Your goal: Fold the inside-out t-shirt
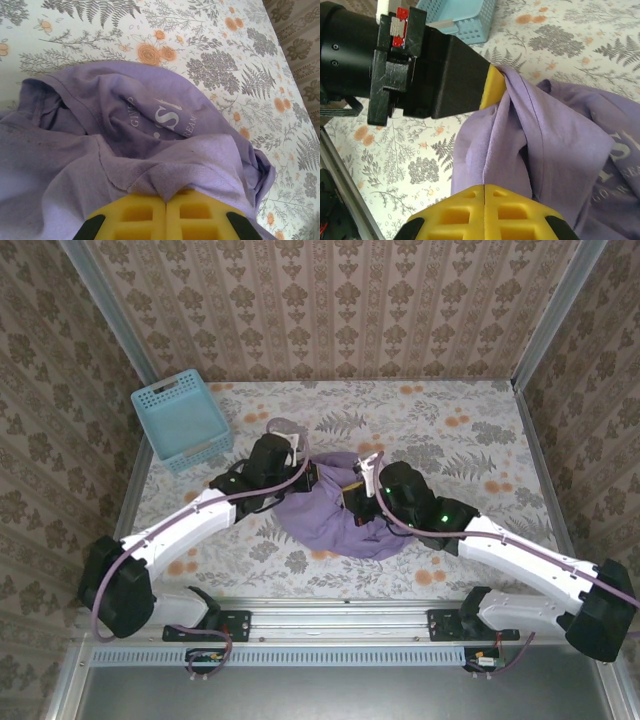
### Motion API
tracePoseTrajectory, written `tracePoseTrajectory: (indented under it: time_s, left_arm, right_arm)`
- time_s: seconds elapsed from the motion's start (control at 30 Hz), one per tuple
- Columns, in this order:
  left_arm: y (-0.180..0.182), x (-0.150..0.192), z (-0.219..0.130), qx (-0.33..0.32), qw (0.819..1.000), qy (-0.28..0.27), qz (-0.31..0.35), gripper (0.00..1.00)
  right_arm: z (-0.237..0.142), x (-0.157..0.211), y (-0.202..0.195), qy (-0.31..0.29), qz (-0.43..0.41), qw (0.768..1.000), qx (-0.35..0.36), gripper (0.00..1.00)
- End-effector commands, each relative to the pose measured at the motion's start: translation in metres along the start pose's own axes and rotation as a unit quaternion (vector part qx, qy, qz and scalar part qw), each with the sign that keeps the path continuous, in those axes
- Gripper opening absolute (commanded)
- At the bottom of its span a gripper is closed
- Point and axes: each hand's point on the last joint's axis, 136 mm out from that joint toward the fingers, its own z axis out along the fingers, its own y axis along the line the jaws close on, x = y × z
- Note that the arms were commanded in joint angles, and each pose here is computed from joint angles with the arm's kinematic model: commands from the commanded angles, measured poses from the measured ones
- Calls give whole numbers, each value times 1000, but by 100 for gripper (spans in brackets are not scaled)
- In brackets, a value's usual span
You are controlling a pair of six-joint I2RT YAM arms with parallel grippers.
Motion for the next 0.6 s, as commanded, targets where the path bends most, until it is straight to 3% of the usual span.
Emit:
tracePoseTrajectory:
  time_s: [0.0,0.1,0.17,0.23,0.33,0.57]
  left_arm:
    - [4,-1,5,-14,1000,11,5,0]
    - [-3,8,10,-8,999,26,21,2]
    - [-6,16,7,-12,999,27,31,12]
    - [-4,22,-3,-17,999,12,35,29]
    - [-4,34,-25,-16,998,-26,49,42]
    - [-27,69,-36,61,993,-36,97,56]
  right_arm:
    - [-14,-7,-5,8,14,1000,23,0]
    - [-5,-6,-5,23,26,999,30,0]
    - [0,-11,-8,23,32,998,42,0]
    - [6,-18,-11,21,38,998,50,0]
    - [10,-28,-18,18,47,997,66,0]
    - [14,-32,-33,31,71,993,84,0]
